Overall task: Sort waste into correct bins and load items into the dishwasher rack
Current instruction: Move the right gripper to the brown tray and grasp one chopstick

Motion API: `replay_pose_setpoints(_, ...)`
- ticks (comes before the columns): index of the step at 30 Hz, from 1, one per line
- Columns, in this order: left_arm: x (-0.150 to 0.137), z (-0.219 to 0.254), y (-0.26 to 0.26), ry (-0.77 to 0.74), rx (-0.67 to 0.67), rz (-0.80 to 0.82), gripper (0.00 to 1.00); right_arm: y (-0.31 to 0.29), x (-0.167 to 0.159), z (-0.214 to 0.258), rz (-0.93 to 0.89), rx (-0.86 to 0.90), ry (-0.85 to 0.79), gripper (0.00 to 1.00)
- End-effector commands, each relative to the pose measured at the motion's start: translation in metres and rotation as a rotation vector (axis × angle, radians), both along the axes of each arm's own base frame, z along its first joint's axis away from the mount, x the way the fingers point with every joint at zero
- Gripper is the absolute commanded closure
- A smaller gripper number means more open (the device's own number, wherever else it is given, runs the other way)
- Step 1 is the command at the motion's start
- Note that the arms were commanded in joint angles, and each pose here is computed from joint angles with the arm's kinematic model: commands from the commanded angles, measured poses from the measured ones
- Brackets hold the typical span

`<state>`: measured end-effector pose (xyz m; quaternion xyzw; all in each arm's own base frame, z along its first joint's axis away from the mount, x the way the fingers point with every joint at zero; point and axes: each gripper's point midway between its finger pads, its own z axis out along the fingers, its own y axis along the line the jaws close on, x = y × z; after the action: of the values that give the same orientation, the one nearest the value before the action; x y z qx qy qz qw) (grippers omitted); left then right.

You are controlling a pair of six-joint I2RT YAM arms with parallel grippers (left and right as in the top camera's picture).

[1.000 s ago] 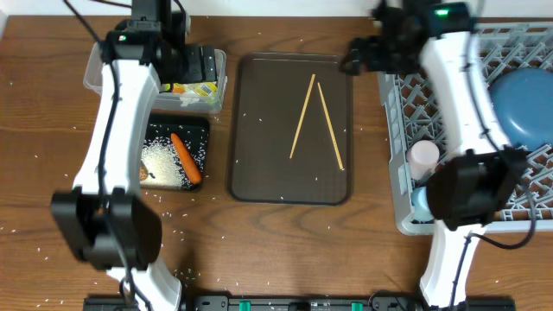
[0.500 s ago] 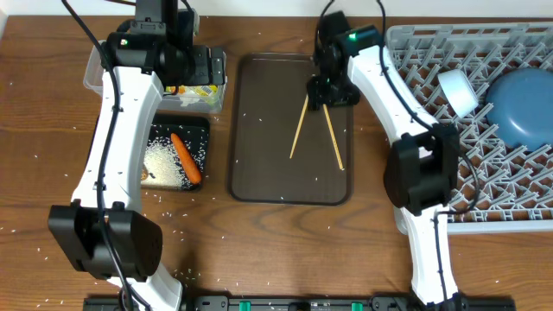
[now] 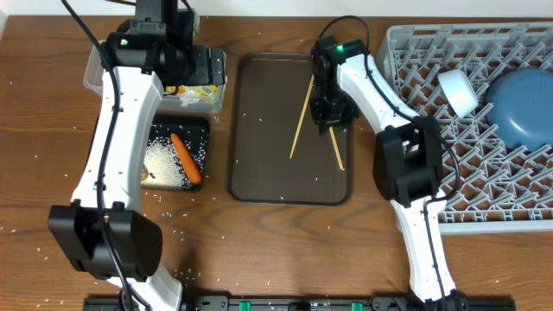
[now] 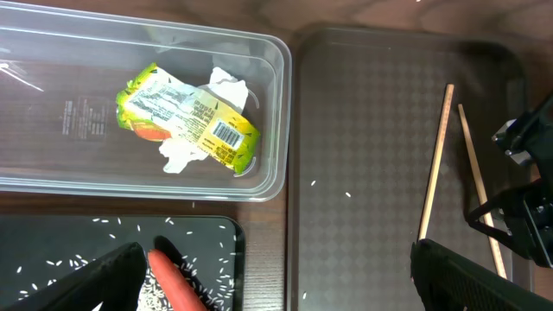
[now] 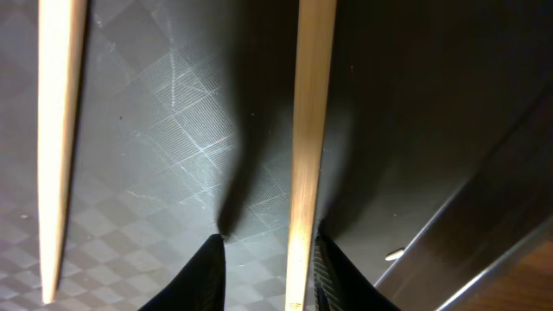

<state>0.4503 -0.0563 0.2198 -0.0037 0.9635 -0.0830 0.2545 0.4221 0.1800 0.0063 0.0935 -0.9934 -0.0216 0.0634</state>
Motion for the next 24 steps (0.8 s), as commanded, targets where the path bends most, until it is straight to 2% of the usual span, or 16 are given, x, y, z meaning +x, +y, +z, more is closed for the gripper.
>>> replay_pose_setpoints(1, 0.001, -0.001, 0.001, 0.003, -0.004, 0.008, 0.02, -0.005, -0.006, -0.01, 0.015, -0.055, 0.008, 0.78)
replay_pose_setpoints(6, 0.001, -0.001, 0.001, 0.003, -0.003, 0.007, 0.02, -0.008, -0.026, -0.034, 0.028, -0.079, 0.069, 0.99)
replay_pose_setpoints(11, 0.001, -0.001, 0.001, 0.003, -0.004, 0.008, 0.02, -0.01, -0.038, -0.048, 0.033, -0.091, 0.1, 0.99)
replay_pose_setpoints(15, 0.001, -0.001, 0.001, 0.003, -0.004, 0.008, 0.02, -0.009, -0.035, -0.042, 0.027, -0.085, 0.085, 0.99)
replay_pose_setpoints(24, 0.001, -0.001, 0.001, 0.003, -0.004, 0.008, 0.02, -0.006, -0.004, 0.024, 0.011, -0.021, -0.072, 0.99)
